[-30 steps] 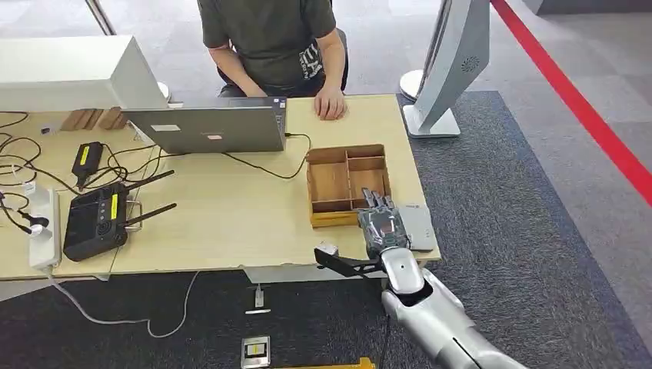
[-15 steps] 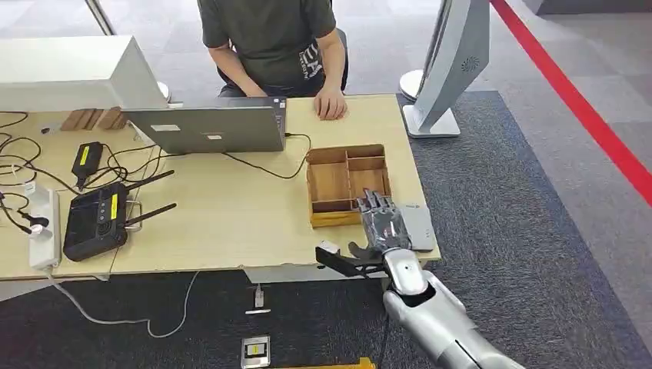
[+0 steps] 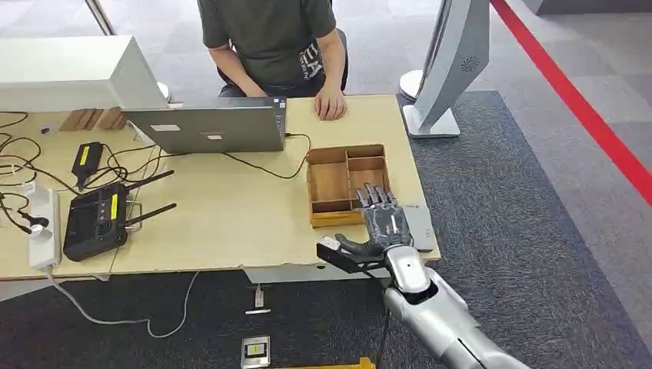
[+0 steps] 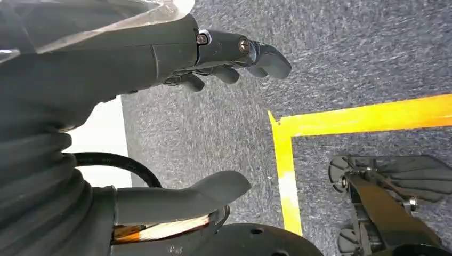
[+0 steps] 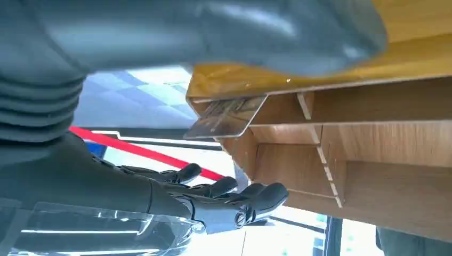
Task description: Pass the card to the sensor for recognition and then transmit it.
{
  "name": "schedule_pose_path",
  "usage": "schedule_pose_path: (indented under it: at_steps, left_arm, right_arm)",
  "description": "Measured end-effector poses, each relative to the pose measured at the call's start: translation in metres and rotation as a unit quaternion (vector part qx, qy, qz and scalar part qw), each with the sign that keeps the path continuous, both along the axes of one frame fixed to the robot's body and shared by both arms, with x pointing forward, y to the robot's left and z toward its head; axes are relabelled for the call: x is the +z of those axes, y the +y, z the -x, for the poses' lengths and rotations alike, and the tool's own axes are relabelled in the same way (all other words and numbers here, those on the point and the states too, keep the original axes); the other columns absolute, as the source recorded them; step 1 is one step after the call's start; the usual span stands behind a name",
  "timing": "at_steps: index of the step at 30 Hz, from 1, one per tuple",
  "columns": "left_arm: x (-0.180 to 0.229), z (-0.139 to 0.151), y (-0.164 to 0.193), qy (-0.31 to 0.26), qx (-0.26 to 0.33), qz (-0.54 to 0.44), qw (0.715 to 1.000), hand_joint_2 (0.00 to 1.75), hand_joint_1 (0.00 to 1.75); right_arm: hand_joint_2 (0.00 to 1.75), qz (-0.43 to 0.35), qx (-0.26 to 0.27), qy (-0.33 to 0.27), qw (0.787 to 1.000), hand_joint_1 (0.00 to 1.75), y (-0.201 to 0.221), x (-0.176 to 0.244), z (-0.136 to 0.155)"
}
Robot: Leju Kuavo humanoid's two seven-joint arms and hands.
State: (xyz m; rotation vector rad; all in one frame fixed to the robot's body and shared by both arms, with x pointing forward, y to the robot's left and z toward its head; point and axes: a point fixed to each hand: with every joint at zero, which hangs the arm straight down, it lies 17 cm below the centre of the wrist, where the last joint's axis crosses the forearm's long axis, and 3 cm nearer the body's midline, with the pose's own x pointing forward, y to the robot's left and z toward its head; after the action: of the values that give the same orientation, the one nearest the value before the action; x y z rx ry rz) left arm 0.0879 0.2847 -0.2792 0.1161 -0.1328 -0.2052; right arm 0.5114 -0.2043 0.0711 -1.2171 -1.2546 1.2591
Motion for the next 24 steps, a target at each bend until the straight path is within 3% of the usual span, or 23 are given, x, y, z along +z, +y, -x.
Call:
schedule_pose_path:
  at_steps: [24]
  left_arm:
    - [0.0,0.0,-0.001,0.0,-0.011,0.0,1.0,1.75,0.0]
  right_arm:
    - [1.75,0.021,-0.028,0.004,0.999,0.0,-0.035,-0.003,-0.015]
